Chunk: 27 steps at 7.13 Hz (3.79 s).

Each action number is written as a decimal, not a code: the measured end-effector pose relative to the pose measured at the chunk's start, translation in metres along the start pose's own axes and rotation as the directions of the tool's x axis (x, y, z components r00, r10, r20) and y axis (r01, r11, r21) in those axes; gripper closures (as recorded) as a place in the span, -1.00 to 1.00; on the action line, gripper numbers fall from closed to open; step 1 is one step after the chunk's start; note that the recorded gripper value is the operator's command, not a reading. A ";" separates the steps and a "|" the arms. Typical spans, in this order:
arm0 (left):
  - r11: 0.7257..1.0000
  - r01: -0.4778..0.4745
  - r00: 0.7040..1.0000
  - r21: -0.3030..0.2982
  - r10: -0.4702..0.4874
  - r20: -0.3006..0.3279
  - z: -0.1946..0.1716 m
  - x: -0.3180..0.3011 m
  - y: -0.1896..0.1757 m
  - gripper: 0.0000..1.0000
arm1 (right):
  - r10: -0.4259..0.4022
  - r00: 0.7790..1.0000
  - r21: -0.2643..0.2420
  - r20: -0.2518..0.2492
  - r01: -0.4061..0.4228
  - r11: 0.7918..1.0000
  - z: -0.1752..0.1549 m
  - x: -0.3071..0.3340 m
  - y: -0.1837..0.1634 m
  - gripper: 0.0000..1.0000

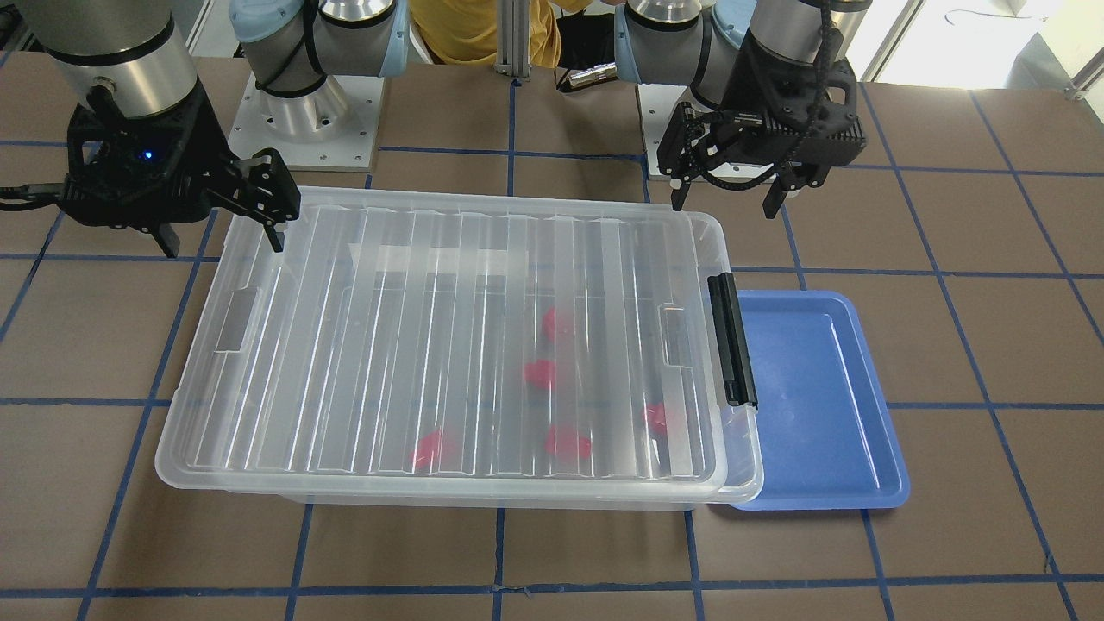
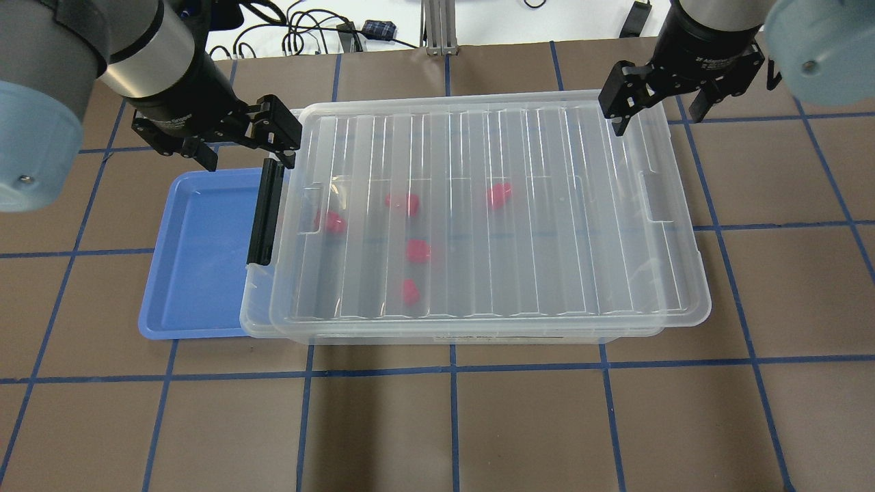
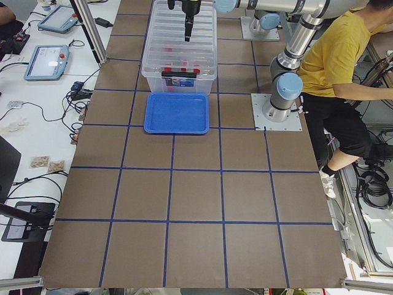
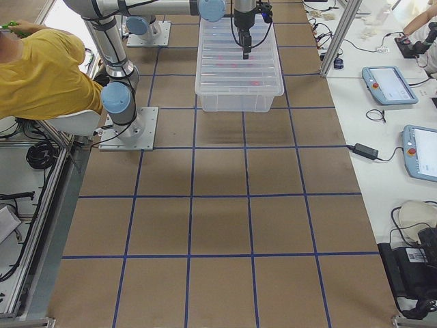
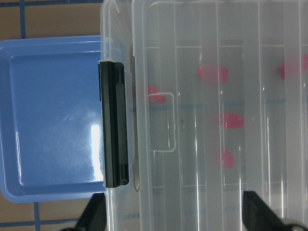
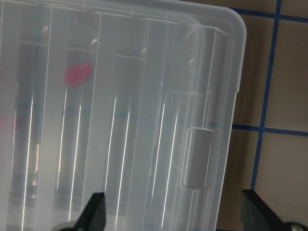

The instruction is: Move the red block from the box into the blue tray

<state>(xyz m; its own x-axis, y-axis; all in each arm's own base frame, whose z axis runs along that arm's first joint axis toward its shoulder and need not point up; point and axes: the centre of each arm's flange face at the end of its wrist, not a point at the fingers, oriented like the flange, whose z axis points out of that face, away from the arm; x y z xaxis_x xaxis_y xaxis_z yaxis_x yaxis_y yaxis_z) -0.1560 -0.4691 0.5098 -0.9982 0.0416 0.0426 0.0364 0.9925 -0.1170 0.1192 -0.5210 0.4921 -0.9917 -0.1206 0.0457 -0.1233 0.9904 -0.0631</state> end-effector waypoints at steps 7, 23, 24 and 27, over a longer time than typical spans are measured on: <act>1.000 -0.002 1.000 0.014 0.002 -0.001 0.000 0.000 -0.002 -1.00 | 0.111 0.988 -0.138 0.109 -0.095 0.986 0.130 0.110 -0.009 -1.00; 0.919 -0.391 0.920 -0.047 0.390 -0.032 0.038 0.018 0.002 -1.00 | 0.089 0.995 -0.165 0.036 -0.082 0.983 0.166 0.174 -0.006 -1.00; 0.862 -0.504 0.864 -0.061 0.502 -0.044 0.047 0.025 0.004 -1.00 | 0.078 0.996 -0.167 0.032 -0.072 0.983 0.166 0.176 -0.007 -1.00; 0.547 -0.835 0.550 -0.058 0.831 -0.087 0.074 0.027 -0.009 -1.00 | 0.065 0.998 -0.172 0.015 -0.061 0.983 0.169 0.187 -0.009 -1.00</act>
<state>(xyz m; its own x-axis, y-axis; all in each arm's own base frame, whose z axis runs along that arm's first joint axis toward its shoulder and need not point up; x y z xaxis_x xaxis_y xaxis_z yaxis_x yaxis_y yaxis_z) -0.1868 -0.4850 0.4382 -0.5143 0.8575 0.0124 0.8566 0.5143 -0.0423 -0.0716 -0.5639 0.3331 -0.9980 -0.0573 0.0263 -0.0542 0.9929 0.1063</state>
